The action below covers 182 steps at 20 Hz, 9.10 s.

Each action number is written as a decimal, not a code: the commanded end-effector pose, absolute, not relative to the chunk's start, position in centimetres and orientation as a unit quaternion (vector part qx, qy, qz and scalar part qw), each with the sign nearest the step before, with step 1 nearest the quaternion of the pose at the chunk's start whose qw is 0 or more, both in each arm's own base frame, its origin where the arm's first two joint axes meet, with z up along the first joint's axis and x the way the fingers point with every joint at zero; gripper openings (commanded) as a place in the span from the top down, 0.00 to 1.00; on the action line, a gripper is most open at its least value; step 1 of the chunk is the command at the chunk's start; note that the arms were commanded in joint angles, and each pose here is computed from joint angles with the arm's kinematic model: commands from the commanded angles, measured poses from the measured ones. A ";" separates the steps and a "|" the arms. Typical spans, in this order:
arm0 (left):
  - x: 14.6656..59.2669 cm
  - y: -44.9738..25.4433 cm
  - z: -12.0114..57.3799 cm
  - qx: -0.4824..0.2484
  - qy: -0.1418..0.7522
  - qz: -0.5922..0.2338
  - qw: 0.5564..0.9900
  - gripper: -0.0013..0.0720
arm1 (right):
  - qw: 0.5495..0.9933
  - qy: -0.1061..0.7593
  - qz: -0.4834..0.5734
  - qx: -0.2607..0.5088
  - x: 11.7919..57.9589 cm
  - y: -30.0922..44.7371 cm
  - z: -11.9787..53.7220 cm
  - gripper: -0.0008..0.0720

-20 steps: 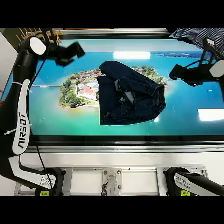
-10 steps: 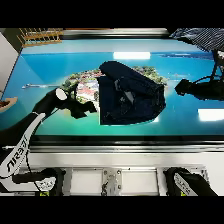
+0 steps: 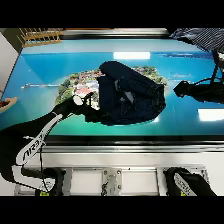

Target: Fold the clothes and pants, and hang the long-sleeved shirts on hangers.

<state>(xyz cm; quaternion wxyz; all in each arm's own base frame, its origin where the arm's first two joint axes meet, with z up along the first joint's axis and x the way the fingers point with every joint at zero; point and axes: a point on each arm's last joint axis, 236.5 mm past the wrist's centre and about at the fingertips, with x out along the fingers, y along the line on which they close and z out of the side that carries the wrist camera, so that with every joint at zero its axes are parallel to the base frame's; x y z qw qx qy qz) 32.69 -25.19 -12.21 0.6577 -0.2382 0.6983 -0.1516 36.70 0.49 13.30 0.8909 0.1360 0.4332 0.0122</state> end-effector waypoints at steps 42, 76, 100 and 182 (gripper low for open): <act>18.6 -12.0 53.6 -0.177 -0.055 -0.281 0.942 0.96 | 0.941 0.194 0.215 0.173 22.5 11.3 38.6 0.93; 31.4 -15.0 -2.5 -0.174 0.607 -0.121 0.766 0.96 | 0.743 0.663 0.004 0.094 32.7 5.1 -3.3 0.93; 29.3 -16.5 4.7 -0.151 0.556 -0.177 0.798 0.14 | 0.747 0.636 0.024 0.193 28.6 0.7 -1.3 0.14; 30.2 -8.2 0.5 -0.252 0.519 -0.043 0.815 0.96 | 0.716 0.622 0.258 0.182 32.0 15.5 -6.5 0.08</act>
